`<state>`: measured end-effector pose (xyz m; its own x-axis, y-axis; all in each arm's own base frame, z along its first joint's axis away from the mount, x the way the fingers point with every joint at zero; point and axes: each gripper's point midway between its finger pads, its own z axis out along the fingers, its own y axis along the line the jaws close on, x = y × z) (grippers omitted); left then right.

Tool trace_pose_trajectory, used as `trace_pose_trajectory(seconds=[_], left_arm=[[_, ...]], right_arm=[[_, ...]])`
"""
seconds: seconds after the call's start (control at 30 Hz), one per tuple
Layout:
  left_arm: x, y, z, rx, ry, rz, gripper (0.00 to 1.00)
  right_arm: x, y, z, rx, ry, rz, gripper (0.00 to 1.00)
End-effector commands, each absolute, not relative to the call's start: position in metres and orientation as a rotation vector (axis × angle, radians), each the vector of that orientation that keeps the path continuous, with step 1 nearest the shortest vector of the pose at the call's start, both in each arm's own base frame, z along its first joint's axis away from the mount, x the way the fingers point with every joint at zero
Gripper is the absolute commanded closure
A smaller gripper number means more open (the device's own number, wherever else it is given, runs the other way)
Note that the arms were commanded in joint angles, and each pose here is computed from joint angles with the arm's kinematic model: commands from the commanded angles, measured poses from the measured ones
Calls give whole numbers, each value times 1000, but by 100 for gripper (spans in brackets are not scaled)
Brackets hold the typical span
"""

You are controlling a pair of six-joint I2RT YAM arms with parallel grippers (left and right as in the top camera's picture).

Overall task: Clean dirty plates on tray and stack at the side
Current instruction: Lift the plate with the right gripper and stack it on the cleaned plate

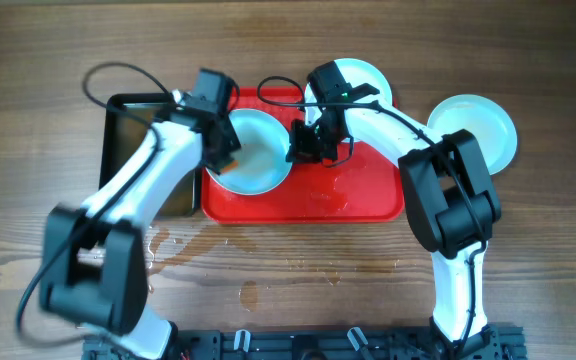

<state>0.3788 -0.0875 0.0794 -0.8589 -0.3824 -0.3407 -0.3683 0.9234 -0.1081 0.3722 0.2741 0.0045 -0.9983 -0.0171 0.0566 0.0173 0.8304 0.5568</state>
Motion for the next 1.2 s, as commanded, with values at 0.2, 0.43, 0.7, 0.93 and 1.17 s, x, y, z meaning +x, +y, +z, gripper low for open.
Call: trace_pose_trajectory(seconds=[0.2,0.43,0.7,0.93,1.17], left_arm=[[377,-47,189,-659,2446,-144,96],[383,-28,162,-725,2491,-50,96],[382,-48,122,-706,2643,-135,96],[381,-52,122,-679,2657,-158,96],[382,-53,122,-678,2657,-162,96]], right_arm=[[411,203,113,11,-3484,-445,96],[401,133,184,-120,-3744,388,96],[362,182,259,178,-3877,1445,96],[345,194,292,186,-3869,1820,96],[358,196,251,148,-3941,1248,96]])
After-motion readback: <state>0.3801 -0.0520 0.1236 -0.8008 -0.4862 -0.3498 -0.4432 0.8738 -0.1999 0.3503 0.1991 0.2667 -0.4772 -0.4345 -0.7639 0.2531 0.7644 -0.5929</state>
